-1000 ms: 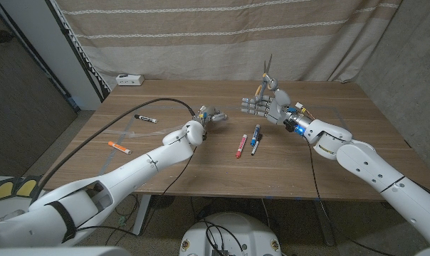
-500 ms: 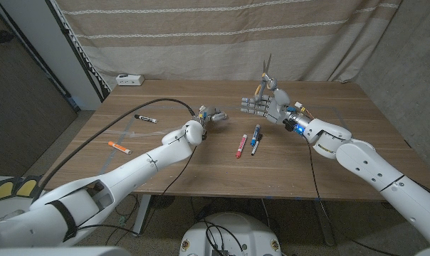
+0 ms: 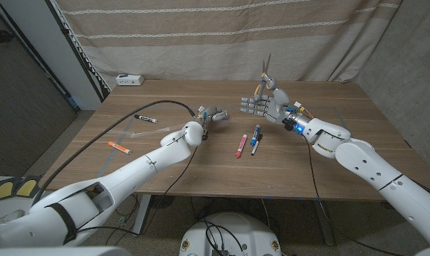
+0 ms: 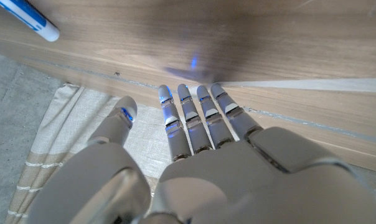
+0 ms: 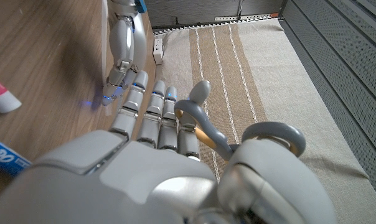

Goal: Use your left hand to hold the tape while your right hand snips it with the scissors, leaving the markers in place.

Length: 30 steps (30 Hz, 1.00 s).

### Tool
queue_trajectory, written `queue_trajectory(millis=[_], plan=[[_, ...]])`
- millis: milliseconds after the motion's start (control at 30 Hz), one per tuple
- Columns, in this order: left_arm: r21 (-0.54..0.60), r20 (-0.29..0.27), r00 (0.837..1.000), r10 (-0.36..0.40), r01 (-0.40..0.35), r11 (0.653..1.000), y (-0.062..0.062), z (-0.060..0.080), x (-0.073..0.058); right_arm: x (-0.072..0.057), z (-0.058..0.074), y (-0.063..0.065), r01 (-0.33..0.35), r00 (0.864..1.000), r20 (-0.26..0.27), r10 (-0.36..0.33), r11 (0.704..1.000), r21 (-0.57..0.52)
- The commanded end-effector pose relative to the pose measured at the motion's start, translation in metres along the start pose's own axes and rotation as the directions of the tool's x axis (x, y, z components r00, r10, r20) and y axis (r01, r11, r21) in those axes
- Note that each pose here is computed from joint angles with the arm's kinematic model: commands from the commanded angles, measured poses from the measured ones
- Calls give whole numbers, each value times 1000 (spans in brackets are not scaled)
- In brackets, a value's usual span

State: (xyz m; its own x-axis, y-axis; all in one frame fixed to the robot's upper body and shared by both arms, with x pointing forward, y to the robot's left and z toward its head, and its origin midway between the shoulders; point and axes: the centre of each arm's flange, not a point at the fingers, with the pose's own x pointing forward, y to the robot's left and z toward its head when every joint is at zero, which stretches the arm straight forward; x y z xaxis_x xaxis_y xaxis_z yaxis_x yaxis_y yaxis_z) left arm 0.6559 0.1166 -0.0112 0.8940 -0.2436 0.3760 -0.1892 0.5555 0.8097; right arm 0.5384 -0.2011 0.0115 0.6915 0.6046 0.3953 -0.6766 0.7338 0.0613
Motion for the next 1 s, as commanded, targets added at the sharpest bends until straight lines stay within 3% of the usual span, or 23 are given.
queue_trajectory(millis=[33, 667, 1000], plan=[[-39, 56, 996, 63, -60, 997, 5, 5, -6, -1, -2, 1, 4, 1000, 1, -4, 1000, 5], [-111, 122, 978, 167, -154, 982, 8, 9, -18, -2, -3, 6, -4, 1000, 1, 4, 1000, 4], [-187, 150, 971, 185, -156, 970, 11, 10, -20, 0, -5, 9, -8, 1000, 1, 8, 1000, 7]])
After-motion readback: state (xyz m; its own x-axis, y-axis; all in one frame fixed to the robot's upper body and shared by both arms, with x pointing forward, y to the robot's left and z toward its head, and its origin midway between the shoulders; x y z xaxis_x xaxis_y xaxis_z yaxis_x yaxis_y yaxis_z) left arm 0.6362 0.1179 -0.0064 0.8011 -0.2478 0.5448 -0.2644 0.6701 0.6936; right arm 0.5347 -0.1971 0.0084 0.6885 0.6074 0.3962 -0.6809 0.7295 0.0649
